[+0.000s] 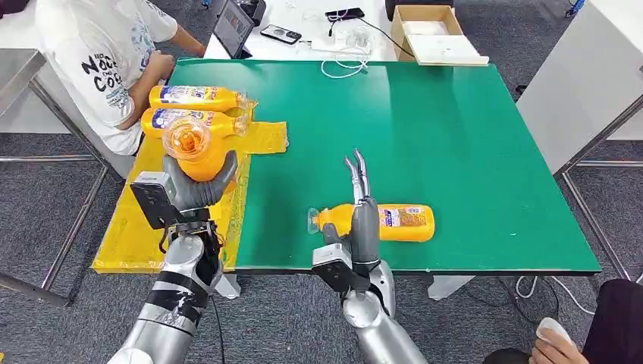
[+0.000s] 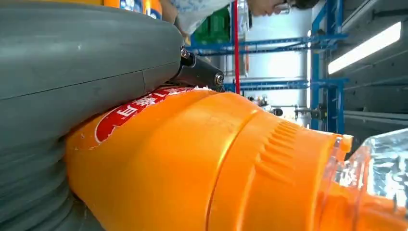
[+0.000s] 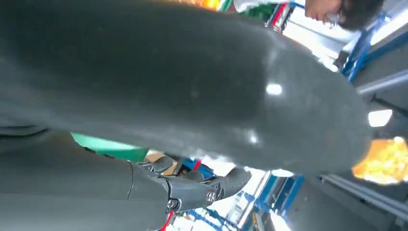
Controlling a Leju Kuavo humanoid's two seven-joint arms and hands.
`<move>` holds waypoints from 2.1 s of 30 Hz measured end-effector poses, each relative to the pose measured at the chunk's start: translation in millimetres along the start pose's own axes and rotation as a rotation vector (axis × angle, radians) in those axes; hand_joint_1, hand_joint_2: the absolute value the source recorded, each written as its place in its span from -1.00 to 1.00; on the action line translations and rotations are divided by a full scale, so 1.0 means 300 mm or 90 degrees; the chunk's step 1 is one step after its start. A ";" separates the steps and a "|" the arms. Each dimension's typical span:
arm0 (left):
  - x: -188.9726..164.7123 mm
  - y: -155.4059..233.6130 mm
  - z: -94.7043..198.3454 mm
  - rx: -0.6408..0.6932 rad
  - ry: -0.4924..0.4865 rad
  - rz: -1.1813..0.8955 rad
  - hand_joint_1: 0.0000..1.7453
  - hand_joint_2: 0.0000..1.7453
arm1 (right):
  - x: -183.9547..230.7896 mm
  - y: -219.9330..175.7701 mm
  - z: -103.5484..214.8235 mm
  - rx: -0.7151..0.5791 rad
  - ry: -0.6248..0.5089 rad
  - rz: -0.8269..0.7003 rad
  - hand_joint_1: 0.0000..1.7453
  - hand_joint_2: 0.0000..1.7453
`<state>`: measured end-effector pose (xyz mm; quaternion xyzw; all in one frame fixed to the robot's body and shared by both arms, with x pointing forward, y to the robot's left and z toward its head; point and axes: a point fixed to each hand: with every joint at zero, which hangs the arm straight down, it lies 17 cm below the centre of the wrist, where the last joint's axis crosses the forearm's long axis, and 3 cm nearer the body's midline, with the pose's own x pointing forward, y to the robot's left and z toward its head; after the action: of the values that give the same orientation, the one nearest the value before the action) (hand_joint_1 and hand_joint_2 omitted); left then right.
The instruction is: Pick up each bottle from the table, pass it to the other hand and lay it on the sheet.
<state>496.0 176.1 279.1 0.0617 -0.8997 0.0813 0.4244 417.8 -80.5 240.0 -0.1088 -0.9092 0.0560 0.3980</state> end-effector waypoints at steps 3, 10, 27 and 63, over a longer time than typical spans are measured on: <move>0.000 0.000 0.000 0.000 0.000 -0.001 1.00 1.00 | 0.000 -0.002 -0.001 -0.002 0.000 0.000 -1.00 -1.00; -0.001 0.043 -0.029 0.024 -0.048 -0.167 1.00 1.00 | 0.050 -0.085 -0.027 -0.071 -0.016 0.004 -1.00 1.00; -0.558 0.211 0.111 -0.353 0.058 -0.873 1.00 1.00 | 0.040 -0.133 -0.055 -0.106 0.000 -0.038 -1.00 1.00; -0.763 0.227 0.287 -0.462 0.409 -0.527 -1.00 -1.00 | -0.065 -0.004 0.011 0.005 0.048 -0.059 -1.00 1.00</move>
<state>563.6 235.3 41.5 0.2294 -0.5993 -0.3848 0.6634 428.1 -86.5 224.0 -0.0669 -0.8972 0.0369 0.4349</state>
